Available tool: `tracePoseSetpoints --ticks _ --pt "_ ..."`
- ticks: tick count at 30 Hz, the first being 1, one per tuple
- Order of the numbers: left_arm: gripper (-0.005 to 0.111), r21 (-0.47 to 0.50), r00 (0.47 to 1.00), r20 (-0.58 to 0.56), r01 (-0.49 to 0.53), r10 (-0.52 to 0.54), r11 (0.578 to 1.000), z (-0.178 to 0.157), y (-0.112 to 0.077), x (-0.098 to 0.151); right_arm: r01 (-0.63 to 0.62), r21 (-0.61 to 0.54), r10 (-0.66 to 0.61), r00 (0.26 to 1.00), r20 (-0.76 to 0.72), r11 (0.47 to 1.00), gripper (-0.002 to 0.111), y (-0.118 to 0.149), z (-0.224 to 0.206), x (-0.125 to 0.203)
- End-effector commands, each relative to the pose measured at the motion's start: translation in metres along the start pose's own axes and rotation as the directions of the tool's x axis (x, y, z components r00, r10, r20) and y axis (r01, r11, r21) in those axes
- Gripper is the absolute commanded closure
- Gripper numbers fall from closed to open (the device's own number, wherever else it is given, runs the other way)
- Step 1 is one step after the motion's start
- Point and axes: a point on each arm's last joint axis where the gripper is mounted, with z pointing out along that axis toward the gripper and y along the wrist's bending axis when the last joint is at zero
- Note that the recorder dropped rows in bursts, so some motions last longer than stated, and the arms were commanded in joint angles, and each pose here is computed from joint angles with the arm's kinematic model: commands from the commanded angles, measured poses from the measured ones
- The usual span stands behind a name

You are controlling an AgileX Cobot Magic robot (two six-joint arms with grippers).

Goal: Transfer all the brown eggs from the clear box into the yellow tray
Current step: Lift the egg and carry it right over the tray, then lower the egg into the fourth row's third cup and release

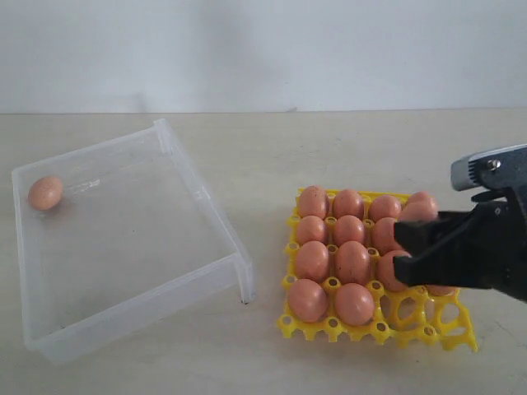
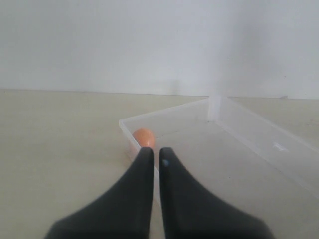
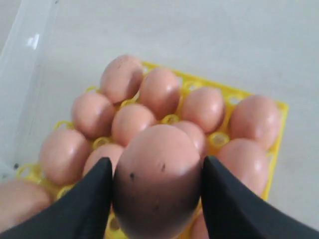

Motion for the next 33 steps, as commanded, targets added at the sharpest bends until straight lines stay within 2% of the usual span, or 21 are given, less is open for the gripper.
tracePoseSetpoints --ticks 1,4,7,8,10,12,14,15,17,18,20,21,22,23,24,27,28,29,30,31,33 --pt "0.103 -0.002 1.0 0.001 0.001 -0.001 1.0 0.0 0.0 0.001 -0.003 0.058 -0.011 0.968 0.251 0.998 0.108 -0.012 -0.004 -0.025" --pt "0.103 -0.002 1.0 0.001 0.001 -0.001 1.0 0.0 0.0 0.001 -0.068 0.085 0.026 0.909 0.415 0.994 0.108 -0.017 -0.01 -0.04" --pt "0.103 -0.002 1.0 0.001 0.001 -0.001 1.0 0.0 0.0 0.001 -0.286 0.11 0.17 0.792 0.587 0.952 0.108 -0.031 -0.019 -0.052" --pt "0.103 -0.002 1.0 0.001 0.001 -0.001 1.0 0.0 0.0 0.001 -0.385 0.117 0.239 0.754 0.612 0.915 0.108 -0.037 -0.02 -0.055" --pt "0.103 -0.002 1.0 0.001 0.001 -0.001 1.0 0.0 0.0 0.001 -0.577 0.121 0.368 0.654 0.661 0.808 0.108 -0.049 -0.021 -0.062" --pt "0.103 -0.002 1.0 0.001 0.001 -0.001 1.0 0.0 0.0 0.001 -0.679 0.101 0.438 0.572 0.694 0.727 0.108 -0.056 -0.017 -0.07" --pt "0.103 -0.002 1.0 0.003 0.001 -0.001 1.0 0.0 0.0 0.001 -0.726 0.037 0.514 0.52 0.682 0.686 0.108 -0.061 -0.007 -0.082" --pt "0.103 -0.002 1.0 0.003 0.001 -0.001 1.0 0.0 0.0 0.001 -0.724 -0.002 0.549 0.521 0.654 0.689 0.108 -0.065 0.001 -0.089" --pt "0.103 -0.002 1.0 0.001 0.001 -0.001 1.0 0.0 0.0 0.001 -0.675 -0.091 0.602 0.578 0.551 0.732 0.108 -0.071 0.02 -0.104" --pt "0.103 -0.002 1.0 0.001 0.001 -0.001 1.0 0.0 0.0 0.001 -0.601 -0.145 0.584 0.646 0.492 0.786 0.108 -0.07 0.028 -0.112" --pt "0.103 -0.002 1.0 0.001 0.001 -0.001 1.0 0.0 0.0 0.001 -0.475 -0.314 0.564 0.754 0.337 0.822 0.108 -0.07 0.043 -0.121" --pt "0.103 -0.002 1.0 0.001 0.001 -0.001 1.0 0.0 0.0 0.001 -0.428 -0.386 0.546 0.789 0.28 0.817 0.108 -0.072 0.047 -0.123" --pt "0.103 -0.002 1.0 0.001 0.001 -0.001 1.0 0.0 0.0 0.001 -0.326 -0.553 0.483 0.861 0.162 0.767 0.108 -0.07 0.052 -0.123" --pt "0.103 -0.002 1.0 0.001 0.001 -0.001 1.0 0.0 0.0 0.001 -0.301 -0.602 0.461 0.878 0.128 0.739 0.108 -0.07 0.054 -0.119" --pt "0.103 -0.002 1.0 0.001 0.001 -0.001 1.0 0.0 0.0 0.001 -0.267 -0.683 0.427 0.901 0.072 0.68 0.108 -0.068 0.054 -0.111" --pt "0.103 -0.002 1.0 0.001 0.001 -0.001 1.0 0.0 0.0 0.001 -0.272 -0.683 0.321 0.945 -0.058 0.678 0.108 -0.06 0.049 -0.077" --pt "0.103 -0.002 1.0 0.001 0.001 -0.001 1.0 0.0 0.0 0.001 -0.256 -0.692 0.24 0.963 -0.122 0.675 0.108 -0.051 0.042 -0.052" --pt "0.103 -0.002 1.0 0.001 0.001 -0.001 1.0 0.0 0.0 0.001 -0.254 -0.696 0.216 0.966 -0.143 0.672 0.108 -0.047 0.039 -0.042" --pt "0.103 -0.002 1.0 0.001 0.001 -0.001 1.0 0.0 0.0 0.001 -0.268 -0.675 0.235 0.962 -0.142 0.687 0.108 -0.042 0.034 -0.025" --pt "0.103 -0.002 1.0 0.001 0.001 -0.001 1.0 0.0 0.0 0.001 -0.244 -0.662 0.262 0.962 -0.074 0.708 0.108 -0.042 0.034 -0.023" --pt "0.103 -0.002 1.0 0.003 0.001 -0.001 1.0 0.0 0.0 0.0 -0.196 -0.637 0.182 0.979 -0.088 0.745 0.108 -0.043 0.035 -0.015"
